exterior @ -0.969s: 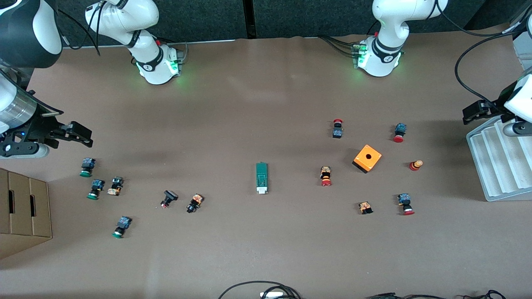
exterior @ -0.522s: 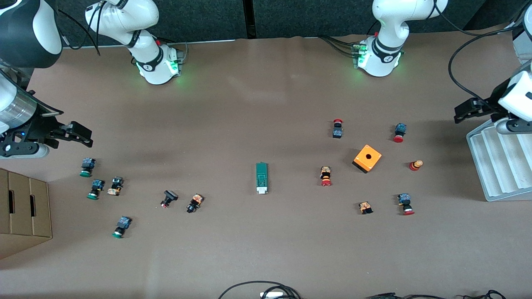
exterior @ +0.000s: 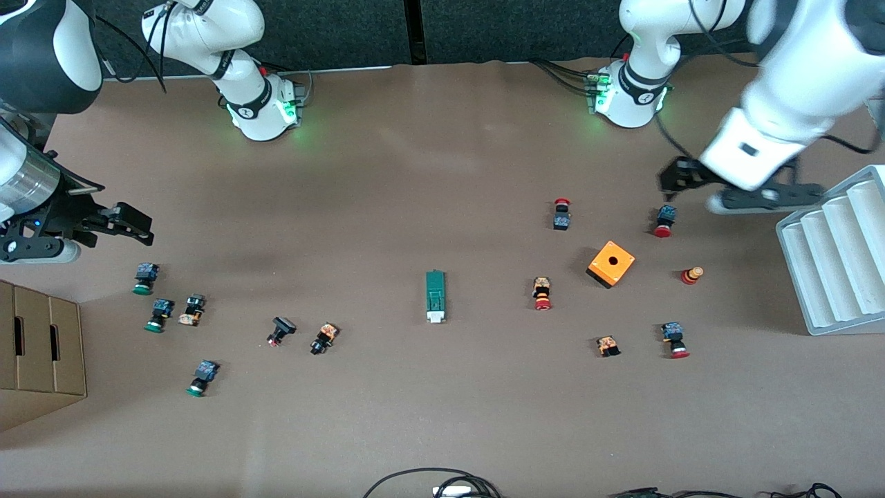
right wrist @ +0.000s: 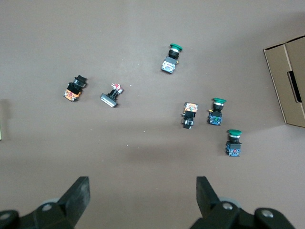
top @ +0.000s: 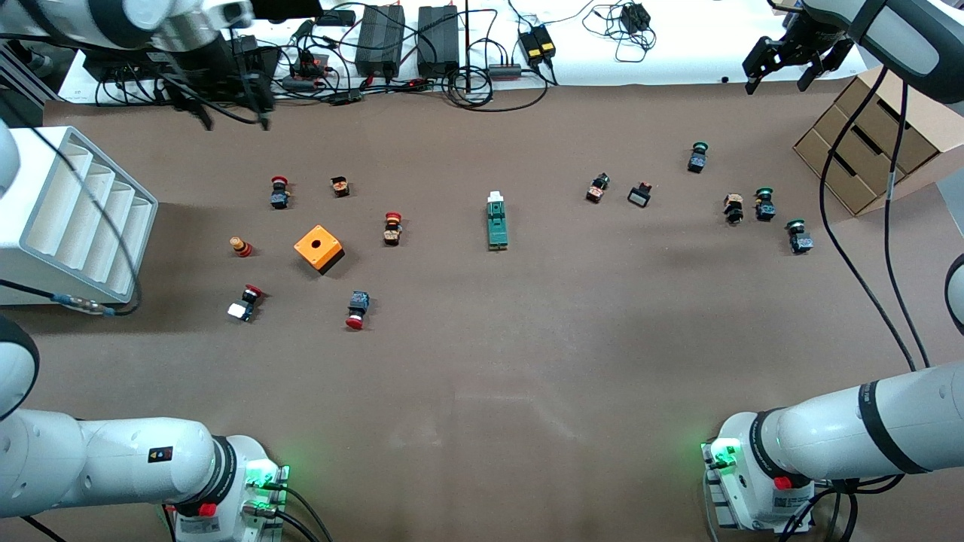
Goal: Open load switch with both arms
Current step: 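Move the left gripper over the green load switch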
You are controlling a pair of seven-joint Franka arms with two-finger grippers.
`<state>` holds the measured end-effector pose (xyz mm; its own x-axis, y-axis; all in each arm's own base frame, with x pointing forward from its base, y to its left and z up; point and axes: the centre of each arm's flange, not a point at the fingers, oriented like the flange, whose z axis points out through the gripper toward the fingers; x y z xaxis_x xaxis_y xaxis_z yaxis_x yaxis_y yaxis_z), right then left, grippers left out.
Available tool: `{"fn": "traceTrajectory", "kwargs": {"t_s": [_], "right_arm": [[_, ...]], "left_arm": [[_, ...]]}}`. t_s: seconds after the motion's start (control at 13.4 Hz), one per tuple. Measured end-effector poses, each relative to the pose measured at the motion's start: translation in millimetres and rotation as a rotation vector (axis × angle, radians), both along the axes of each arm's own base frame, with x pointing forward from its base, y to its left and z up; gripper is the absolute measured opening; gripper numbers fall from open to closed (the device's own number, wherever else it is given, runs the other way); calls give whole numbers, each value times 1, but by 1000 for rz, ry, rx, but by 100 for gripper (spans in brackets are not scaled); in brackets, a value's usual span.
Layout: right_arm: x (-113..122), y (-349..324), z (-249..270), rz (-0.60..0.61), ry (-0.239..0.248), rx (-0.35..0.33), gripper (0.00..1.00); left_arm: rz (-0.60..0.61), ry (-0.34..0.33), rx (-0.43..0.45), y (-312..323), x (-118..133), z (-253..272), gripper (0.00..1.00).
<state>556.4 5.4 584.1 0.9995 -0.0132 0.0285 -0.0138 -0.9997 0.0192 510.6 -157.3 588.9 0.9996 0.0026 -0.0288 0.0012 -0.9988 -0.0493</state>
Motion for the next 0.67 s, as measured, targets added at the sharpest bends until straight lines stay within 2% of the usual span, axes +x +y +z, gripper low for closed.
{"fn": "traceTrajectory", "kwargs": {"t_s": [0.3, 0.67], "right_arm": [[0, 0, 0, 0, 0, 0, 100], [0, 0, 0, 0, 0, 0, 100]], "left_arm": [[-3, -64, -49, -69, -9, -4, 100], [89, -140, -124, -163, -16, -37, 100]]}}
